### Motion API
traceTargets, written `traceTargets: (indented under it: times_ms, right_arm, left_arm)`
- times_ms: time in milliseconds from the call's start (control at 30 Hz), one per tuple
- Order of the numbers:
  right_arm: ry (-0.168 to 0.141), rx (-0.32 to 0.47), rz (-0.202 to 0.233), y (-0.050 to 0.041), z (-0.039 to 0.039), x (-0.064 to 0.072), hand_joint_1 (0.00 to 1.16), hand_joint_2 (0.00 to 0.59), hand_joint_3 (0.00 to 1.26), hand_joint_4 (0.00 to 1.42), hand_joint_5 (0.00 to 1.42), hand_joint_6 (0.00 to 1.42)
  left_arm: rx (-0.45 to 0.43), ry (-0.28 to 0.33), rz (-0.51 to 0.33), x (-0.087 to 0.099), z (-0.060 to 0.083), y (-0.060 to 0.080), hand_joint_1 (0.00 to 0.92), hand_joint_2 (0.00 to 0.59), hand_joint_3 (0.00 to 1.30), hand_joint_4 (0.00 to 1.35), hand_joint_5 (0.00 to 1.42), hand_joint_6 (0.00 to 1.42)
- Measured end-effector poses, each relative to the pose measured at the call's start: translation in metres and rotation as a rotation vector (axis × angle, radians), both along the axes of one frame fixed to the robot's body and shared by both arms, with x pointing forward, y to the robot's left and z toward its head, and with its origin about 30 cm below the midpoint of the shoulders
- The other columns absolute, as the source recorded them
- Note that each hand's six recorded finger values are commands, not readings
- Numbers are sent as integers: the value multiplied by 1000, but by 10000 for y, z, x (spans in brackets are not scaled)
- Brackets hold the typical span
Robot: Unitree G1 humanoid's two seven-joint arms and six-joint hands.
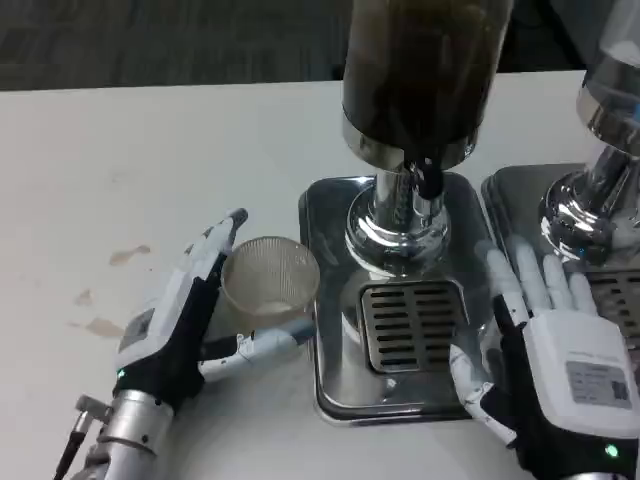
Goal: Grasp the cup under the faucet to collect the drink, then remove the cup.
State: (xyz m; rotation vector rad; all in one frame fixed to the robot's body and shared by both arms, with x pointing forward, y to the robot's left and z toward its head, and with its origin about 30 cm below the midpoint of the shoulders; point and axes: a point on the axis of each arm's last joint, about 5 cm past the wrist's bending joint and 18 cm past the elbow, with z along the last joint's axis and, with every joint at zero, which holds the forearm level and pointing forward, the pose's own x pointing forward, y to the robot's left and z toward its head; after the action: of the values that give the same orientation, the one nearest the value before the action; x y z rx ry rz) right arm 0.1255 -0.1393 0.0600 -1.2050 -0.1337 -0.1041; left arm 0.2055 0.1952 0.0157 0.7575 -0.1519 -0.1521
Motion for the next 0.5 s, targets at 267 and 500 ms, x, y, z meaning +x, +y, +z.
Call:
traceTargets:
  times_ms: [267,500]
  right_arm:
    - [9,0,-4,9,-8,-22,290,540,83,0,0,0]
    - [12,1,-8,9,-6,-30,289,538,83,0,0,0]
  left_arm:
    - [-3,22,8,-15,-29,-10,430,34,7,0,111,80]
    - [-12,16,21,-23,-42,-31,517,51,211,261,417,417]
